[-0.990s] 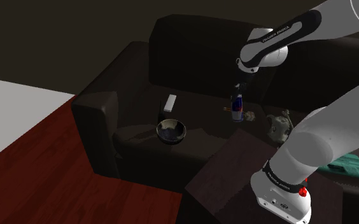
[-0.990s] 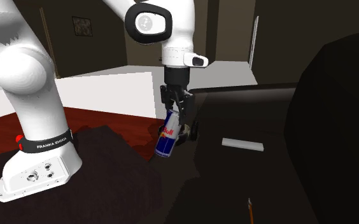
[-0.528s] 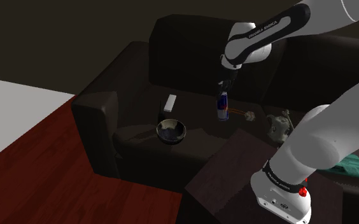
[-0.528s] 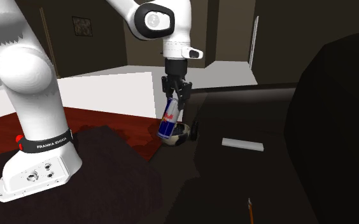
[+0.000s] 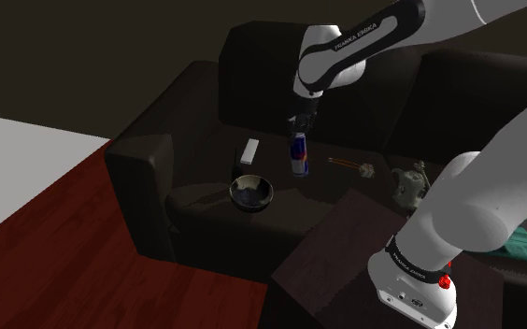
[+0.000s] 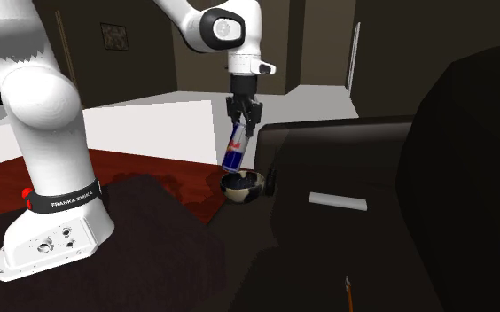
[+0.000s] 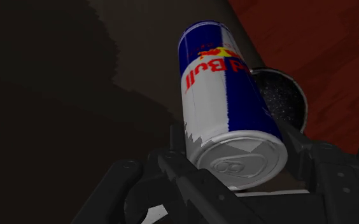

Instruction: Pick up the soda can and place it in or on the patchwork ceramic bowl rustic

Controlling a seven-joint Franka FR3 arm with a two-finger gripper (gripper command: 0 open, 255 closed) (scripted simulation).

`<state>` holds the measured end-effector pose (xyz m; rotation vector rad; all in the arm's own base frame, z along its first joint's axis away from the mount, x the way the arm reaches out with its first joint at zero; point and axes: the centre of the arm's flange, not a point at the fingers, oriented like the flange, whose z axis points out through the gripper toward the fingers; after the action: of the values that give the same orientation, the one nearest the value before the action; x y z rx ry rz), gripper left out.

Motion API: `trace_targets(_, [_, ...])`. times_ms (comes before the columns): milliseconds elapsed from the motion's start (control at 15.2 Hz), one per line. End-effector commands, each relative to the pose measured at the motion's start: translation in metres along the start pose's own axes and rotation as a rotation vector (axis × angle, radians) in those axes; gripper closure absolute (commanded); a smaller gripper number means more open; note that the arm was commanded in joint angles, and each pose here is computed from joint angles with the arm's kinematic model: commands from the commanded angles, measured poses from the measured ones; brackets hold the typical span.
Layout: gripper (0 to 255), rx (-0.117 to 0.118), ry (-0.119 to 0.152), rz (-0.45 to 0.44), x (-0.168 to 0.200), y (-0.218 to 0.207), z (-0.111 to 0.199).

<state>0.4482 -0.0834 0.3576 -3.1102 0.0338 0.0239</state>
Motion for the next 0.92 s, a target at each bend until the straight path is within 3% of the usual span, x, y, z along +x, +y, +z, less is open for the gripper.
trace_targets(0, [255, 0.001, 0.0, 0.001, 0.016, -0.021, -0.003])
trace_targets(528, [255, 0.001, 0.0, 0.001, 0.081, -0.108, -0.014])
trace_targets(858, [255, 0.001, 0.0, 0.001, 0.081, -0.108, 0.013])
